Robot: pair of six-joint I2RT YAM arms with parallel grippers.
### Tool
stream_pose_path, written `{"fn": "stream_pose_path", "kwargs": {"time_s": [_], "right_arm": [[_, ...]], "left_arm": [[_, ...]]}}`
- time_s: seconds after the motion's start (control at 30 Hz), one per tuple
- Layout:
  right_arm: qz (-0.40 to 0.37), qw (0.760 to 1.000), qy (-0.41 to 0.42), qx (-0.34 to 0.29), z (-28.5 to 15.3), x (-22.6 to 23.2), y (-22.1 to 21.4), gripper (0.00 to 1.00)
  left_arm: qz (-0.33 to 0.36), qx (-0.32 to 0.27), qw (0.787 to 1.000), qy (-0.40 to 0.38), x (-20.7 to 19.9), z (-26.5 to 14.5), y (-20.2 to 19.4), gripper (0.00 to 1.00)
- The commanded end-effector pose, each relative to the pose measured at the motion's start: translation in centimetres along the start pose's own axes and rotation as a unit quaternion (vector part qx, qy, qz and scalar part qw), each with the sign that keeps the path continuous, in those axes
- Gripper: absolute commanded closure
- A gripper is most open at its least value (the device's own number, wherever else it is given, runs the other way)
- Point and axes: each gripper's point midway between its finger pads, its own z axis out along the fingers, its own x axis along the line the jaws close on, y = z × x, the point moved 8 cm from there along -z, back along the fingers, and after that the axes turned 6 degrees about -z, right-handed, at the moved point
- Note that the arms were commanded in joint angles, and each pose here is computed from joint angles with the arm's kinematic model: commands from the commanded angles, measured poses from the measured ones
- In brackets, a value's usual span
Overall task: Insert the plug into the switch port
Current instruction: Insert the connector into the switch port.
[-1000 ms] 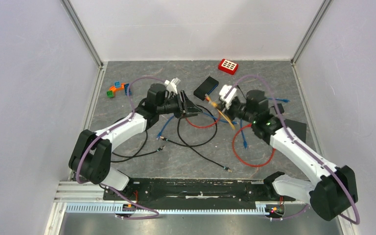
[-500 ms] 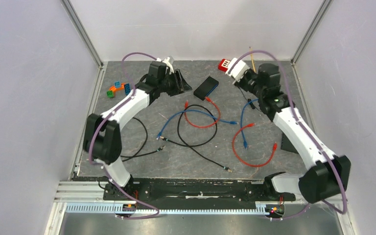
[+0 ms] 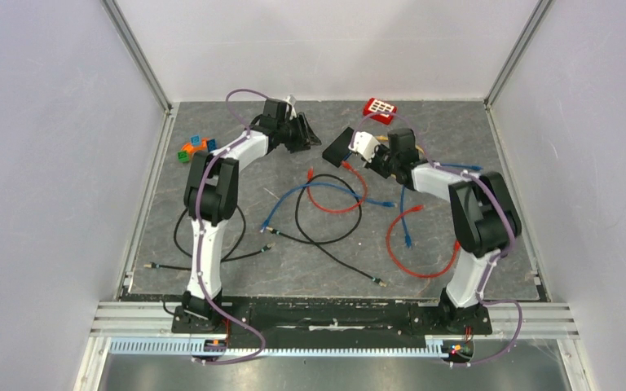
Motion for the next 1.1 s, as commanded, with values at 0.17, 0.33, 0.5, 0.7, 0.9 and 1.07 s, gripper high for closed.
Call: {"fn": "stream_pose_path", "kwargs": {"time_s": [0.17,0.33,0.5,0.7,0.9,1.07], "right_arm": [[0.020,0.997,-0.033,-0.064,4.7,-1.9,1.4,1.00],[0.019,0.998,-0.024,-0.051,6.0,-1.9,1.2,1.00],[0.013,0.997,-0.010,-0.077,6.7,-1.2,1.2,1.00],[0.018,0.993,0.008,-0.119,6.6,-0.5,2.2,1.00],[0.011,0.988,0.032,-0.153,6.3,0.2,2.8,1.00],[0.026,0.981,0.059,-0.184,6.8,0.4,4.1,1.00]], "left_arm": [[-0.016,-0.002,0.995,-0.103,-1.3,3.8,2.1,0.48],[-0.032,0.024,0.992,-0.118,-0.3,5.1,0.8,0.50],[-0.046,0.046,0.990,-0.122,0.3,4.9,-1.1,0.53],[-0.047,0.052,0.990,-0.120,0.9,4.3,-2.3,0.56],[-0.045,0.064,0.990,-0.120,1.1,3.9,-3.1,0.59],[-0.040,0.067,0.990,-0.116,1.1,3.2,-3.6,0.60]]}}
